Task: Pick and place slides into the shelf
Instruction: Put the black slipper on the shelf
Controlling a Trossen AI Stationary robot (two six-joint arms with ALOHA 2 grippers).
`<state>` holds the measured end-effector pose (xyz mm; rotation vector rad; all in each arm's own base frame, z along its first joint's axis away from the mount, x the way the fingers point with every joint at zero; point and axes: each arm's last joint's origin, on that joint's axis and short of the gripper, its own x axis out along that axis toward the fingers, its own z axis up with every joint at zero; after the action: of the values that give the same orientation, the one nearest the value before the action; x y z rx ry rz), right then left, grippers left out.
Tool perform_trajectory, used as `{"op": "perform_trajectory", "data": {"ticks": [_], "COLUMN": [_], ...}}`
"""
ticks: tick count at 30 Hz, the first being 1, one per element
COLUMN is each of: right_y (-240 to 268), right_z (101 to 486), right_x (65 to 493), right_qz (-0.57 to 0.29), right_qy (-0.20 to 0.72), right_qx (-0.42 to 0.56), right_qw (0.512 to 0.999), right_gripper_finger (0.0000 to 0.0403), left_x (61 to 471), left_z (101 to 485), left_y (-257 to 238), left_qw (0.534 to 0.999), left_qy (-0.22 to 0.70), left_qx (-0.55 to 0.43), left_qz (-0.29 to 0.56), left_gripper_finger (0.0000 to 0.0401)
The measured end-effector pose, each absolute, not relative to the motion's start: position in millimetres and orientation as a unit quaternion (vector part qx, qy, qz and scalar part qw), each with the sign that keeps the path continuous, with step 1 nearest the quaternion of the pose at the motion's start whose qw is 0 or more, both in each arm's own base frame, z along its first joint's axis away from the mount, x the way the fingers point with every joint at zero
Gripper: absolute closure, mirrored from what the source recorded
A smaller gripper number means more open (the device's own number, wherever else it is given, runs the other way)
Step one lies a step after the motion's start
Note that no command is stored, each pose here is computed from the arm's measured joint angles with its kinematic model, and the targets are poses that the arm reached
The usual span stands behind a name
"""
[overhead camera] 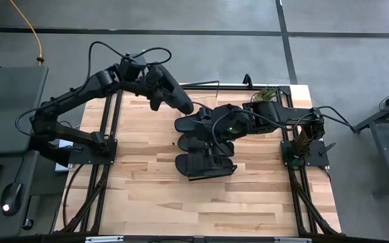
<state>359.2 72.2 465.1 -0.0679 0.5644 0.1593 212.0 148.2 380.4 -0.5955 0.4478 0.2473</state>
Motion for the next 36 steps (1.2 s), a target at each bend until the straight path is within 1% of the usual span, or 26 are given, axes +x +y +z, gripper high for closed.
{"op": "perform_trajectory", "data": {"ticks": [6, 10, 14, 19, 23, 26, 29, 33, 36], "right_y": [71.8, 72.1, 72.8, 72.1, 66.9, 60.9, 52.2, 36.8, 25.1], "right_z": [466.3, 469.5, 476.2, 485.5, 490.2, 489.3, 485.4, 479.1, 472.2], "right_x": [360.1, 361.9, 365.4, 369.5, 371.4, 370.3, 367.8, 364.2, 361.7], "right_qz": [0.071, 0.064, 0.061, 0.04, -0.022, -0.108, -0.201, -0.291, -0.312], "right_qy": [0.271, 0.255, 0.218, 0.165, 0.137, 0.143, 0.164, 0.187, 0.214], "right_qx": [-0.034, -0.004, 0.022, 0.018, -0.021, -0.053, -0.079, -0.065, -0.041], "right_qw": [0.959, 0.965, 0.974, 0.985, 0.99, 0.982, 0.963, 0.936, 0.925], "right_gripper_finger": [0.0176, 0.0176, 0.0176, 0.0176, 0.0176, 0.0176, 0.0176, 0.0176, 0.0176], "left_x": [213.8, 214.2, 214.8, 215.6, 215.7, 217.0, 216.6, 213.9, 207.6], "left_z": [369.8, 370.0, 371.1, 372.5, 372.7, 375.8, 383.0, 390.7, 393.0], "left_y": [149.6, 149.5, 149.0, 147.9, 148.0, 148.6, 150.1, 152.7, 155.8], "left_qw": [0.921, 0.92, 0.92, 0.919, 0.919, 0.921, 0.925, 0.928, 0.928], "left_qy": [0.223, 0.221, 0.215, 0.21, 0.208, 0.193, 0.164, 0.136, 0.128], "left_qx": [-0.296, -0.301, -0.31, -0.324, -0.325, -0.332, -0.339, -0.347, -0.349], "left_qz": [0.123, 0.117, 0.103, 0.08, 0.079, 0.072, 0.05, 0.025, 0.035], "left_gripper_finger": [0.0397, 0.0397, 0.0397, 0.0396, 0.0396, 0.0396, 0.0396, 0.0396, 0.0396]}}
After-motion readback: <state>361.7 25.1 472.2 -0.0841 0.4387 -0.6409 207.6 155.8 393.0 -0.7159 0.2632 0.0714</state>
